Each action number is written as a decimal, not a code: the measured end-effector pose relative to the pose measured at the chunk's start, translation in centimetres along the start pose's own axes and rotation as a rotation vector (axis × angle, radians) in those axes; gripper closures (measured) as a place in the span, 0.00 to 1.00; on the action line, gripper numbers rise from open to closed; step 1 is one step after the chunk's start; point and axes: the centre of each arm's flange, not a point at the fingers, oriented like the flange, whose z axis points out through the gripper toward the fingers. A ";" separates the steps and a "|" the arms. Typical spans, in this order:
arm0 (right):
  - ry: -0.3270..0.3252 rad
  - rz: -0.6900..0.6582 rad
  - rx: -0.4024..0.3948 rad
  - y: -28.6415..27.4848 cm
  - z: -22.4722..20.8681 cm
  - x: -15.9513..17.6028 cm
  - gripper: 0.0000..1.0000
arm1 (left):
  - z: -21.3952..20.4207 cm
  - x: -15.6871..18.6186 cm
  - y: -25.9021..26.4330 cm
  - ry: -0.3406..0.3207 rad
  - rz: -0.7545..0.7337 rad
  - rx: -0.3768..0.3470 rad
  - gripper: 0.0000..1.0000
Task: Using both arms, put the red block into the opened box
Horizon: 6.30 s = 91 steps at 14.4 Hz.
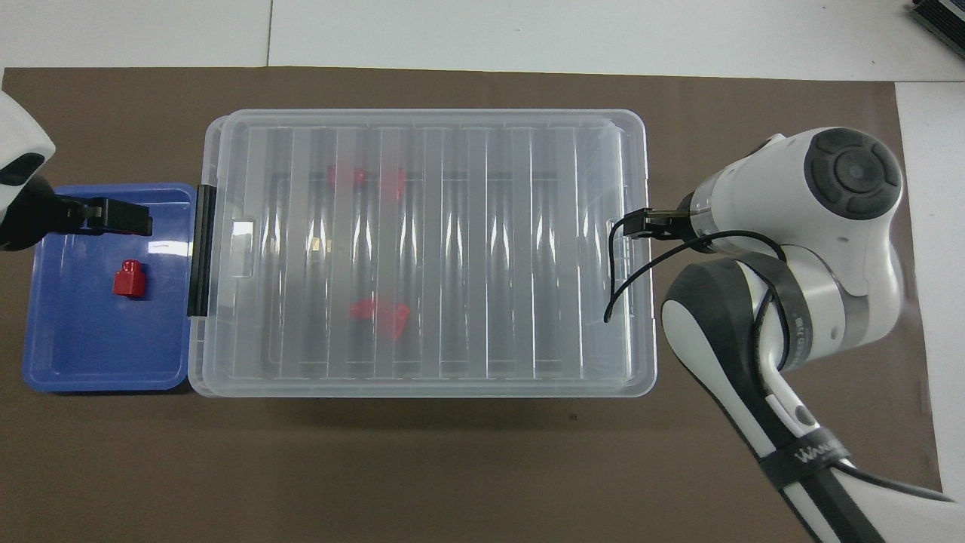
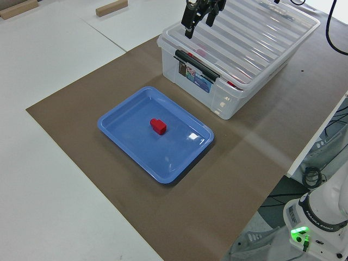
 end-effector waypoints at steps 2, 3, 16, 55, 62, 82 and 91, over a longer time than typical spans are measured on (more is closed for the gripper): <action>-0.002 -0.011 -0.003 1.5 0.1 0.4 0.00 | 0.0 0.0 0.0 0.000 0.000 0.000 0.00; -0.004 -0.018 -0.005 2.3 0.1 0.6 0.00 | 0.0 0.0 0.0 0.000 0.000 0.000 0.00; -0.043 -0.057 -0.024 12.6 0.5 1.9 0.00 | 0.0 0.0 0.0 0.000 0.000 0.000 0.00; -0.059 -0.028 -0.019 15.2 -17.9 -2.3 0.00 | 28.3 -5.1 -15.5 0.030 -0.096 0.032 0.00; -0.108 0.016 -0.025 12.3 -18.3 -2.2 0.00 | 29.0 -5.8 -15.4 0.013 -0.090 0.028 0.26; -0.119 0.041 -0.052 12.7 -17.9 -2.2 0.00 | 4.3 3.8 5.7 -0.127 -0.433 0.010 0.66; -0.119 0.040 -0.052 12.7 -17.9 -2.2 0.00 | 14.1 1.6 15.7 0.036 -0.489 -0.064 0.66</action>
